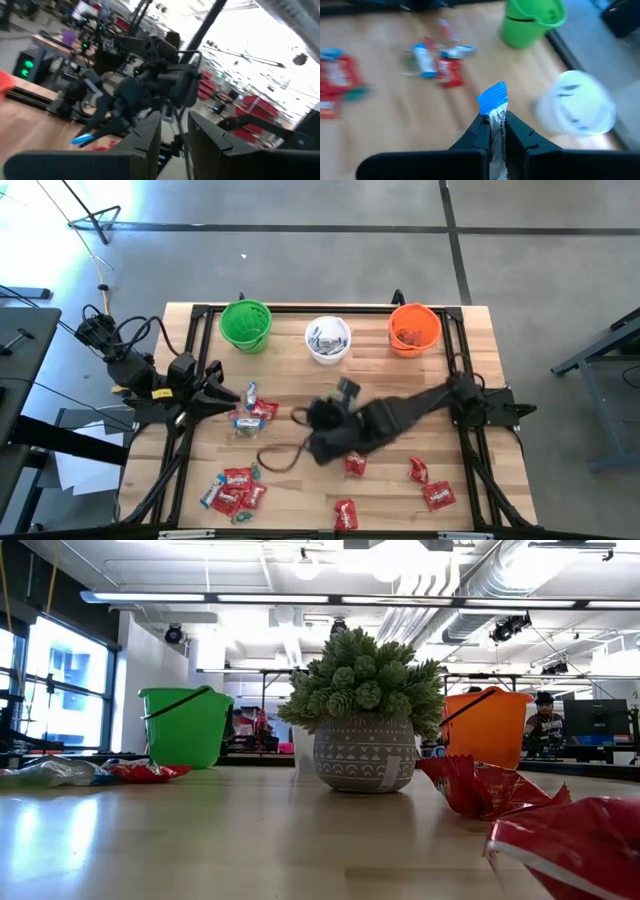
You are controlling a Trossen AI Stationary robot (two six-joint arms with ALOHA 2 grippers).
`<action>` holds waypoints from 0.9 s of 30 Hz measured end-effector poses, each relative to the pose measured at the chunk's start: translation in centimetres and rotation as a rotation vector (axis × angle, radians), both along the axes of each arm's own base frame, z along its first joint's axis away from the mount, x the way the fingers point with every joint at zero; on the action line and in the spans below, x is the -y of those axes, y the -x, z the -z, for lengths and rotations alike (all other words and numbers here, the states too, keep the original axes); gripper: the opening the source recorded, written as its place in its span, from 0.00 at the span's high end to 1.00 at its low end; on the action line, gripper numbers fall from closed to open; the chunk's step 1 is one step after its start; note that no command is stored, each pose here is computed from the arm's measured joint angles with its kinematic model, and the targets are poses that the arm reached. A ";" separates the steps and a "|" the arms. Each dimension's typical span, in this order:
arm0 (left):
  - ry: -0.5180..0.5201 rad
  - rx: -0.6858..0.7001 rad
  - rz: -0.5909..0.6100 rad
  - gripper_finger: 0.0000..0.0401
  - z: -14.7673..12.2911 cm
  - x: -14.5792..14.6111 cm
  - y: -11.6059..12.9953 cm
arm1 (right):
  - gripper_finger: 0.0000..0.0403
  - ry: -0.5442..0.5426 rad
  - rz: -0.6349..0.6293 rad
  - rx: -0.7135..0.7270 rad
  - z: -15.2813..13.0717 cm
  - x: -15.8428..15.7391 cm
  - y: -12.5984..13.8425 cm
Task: Sort candy
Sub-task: Put the white chocolate bars into the white bucket
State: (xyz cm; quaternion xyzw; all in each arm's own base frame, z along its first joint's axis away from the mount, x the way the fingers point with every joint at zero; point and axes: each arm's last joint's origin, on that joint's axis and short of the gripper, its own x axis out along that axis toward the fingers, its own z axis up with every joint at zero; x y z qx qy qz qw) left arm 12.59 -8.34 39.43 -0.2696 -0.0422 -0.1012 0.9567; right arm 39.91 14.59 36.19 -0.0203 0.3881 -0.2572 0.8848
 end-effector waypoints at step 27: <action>-0.066 0.019 -0.506 0.80 -1.0 -2.0 0.8 | 0.95 -0.336 -0.081 -0.334 5.7 30.6 -1.7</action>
